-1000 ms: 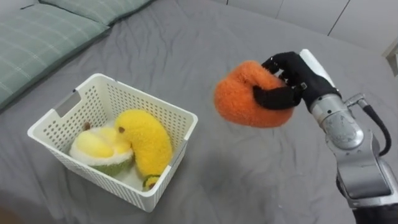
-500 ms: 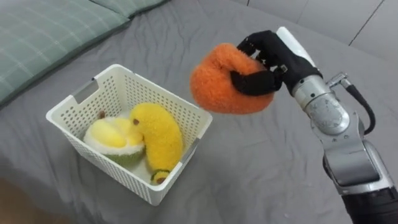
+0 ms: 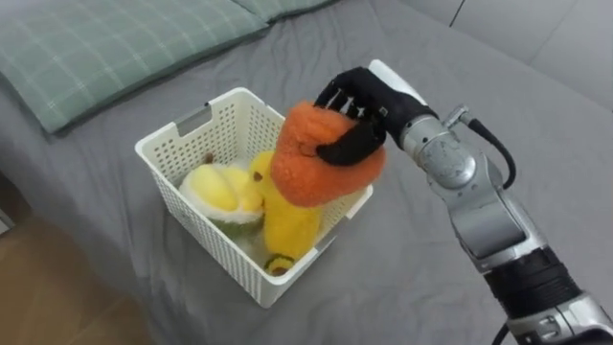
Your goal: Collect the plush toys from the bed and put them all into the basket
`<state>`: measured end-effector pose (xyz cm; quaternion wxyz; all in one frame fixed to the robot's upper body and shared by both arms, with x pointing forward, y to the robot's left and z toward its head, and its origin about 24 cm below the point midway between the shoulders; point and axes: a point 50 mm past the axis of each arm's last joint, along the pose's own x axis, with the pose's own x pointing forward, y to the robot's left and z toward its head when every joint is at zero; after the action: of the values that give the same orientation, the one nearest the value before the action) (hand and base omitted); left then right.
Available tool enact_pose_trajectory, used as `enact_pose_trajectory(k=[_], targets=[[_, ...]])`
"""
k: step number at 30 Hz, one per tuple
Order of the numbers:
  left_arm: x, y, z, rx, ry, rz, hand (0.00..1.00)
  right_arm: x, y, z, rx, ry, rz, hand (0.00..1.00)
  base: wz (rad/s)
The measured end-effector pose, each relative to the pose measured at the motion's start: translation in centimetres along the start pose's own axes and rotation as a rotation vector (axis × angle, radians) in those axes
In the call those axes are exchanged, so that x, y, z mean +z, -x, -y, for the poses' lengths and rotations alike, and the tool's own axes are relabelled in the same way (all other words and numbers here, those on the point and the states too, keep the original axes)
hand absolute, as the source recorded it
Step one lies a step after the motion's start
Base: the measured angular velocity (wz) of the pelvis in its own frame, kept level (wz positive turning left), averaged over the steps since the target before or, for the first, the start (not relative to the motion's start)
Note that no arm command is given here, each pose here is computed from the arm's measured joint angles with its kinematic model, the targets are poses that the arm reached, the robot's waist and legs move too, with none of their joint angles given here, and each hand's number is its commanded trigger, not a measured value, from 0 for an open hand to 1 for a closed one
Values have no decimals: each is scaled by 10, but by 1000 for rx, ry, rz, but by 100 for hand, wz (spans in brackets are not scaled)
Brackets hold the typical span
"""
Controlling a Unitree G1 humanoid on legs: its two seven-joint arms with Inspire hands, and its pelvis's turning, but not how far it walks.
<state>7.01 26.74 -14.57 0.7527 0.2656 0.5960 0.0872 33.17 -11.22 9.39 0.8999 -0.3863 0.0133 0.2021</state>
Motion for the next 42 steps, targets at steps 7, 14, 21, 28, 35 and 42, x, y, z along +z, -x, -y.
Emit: enact_pose_trajectory(k=[7,14,21,28,35,42], targets=[[3,0,-5,17,-4,7,0,-5,-1,-5,19,2,-21,0,5],[12,0,-7,28,-12,34,0,-10,-3,-10,24,10,-45,0,0],[17,0,-9,34,-9,53,0,-17,-3,-10,13,11,-72,0,-3],[28,1,-13,54,-9,96,0,-17,-3,-9,13,12,-73,0,-2],[28,1,-13,55,-12,95,0,-17,-2,-9,14,5,-72,0,-8],[16,1,-9,79,-17,70,0,-18,-1,1,-57,-131,-39,0,-7]])
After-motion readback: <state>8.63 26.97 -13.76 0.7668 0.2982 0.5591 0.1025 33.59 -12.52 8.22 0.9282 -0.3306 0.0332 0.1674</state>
